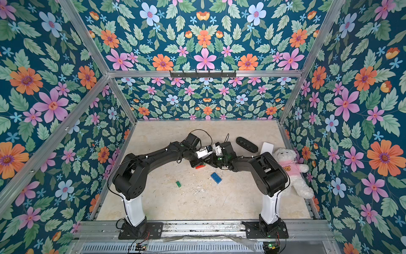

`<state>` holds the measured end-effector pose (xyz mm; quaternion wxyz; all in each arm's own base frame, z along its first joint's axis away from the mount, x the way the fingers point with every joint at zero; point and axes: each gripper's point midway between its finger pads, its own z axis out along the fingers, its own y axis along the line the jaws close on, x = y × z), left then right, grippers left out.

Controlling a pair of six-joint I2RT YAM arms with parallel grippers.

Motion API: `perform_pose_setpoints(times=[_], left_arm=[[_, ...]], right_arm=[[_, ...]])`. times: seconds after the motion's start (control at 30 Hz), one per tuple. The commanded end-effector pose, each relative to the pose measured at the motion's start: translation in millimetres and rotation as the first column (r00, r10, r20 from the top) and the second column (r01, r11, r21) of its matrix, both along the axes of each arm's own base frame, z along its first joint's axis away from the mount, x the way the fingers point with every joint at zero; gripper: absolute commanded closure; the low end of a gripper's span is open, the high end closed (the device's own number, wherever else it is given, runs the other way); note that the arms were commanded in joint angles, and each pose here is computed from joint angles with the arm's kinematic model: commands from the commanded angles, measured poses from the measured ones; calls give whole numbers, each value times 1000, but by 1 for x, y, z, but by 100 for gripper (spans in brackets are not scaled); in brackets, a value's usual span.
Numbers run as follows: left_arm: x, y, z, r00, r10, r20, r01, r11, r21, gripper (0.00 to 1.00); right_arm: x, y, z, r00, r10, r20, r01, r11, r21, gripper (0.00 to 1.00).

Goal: Assemble the number 5 with lego
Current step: Assemble the lego brick with the lego brick.

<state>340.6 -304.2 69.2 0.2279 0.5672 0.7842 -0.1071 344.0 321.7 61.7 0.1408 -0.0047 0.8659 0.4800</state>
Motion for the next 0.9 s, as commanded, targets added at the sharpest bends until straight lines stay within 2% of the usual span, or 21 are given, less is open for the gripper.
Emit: perform_pose_setpoints(times=[0.0, 0.27, 0.47, 0.5, 0.53, 0.67, 0.87], left_arm=[[4, 2, 5, 1000, -4, 28, 3, 1000, 8, 69], [1, 5, -4, 1000, 4, 31, -5, 1000, 15, 66], [1, 6, -7, 1000, 12, 26, -12, 1000, 17, 58], [3, 6, -6, 999, 21, 31, -22, 1000, 17, 16], [2, 6, -7, 1000, 17, 25, -18, 1000, 20, 1], [0, 6, -7, 1000, 9, 18, -10, 1000, 22, 1], [-1, 4, 16, 999, 12, 53, -10, 1000, -26, 1]], right_arm=[[-4, -9, -15, 998, -31, -53, 27, 997, -66, 73], [-6, -6, -17, 998, -22, -57, 18, 997, -75, 73], [-6, -4, -16, 998, -17, -57, 13, 997, -74, 73], [-6, -4, -16, 998, -17, -57, 12, 997, -75, 73], [-6, -4, -16, 998, -16, -56, 12, 997, -75, 73], [-5, -3, -15, 998, -15, -56, 11, 997, -72, 73], [-3, -2, -14, 998, -14, -53, 10, 997, -78, 73]])
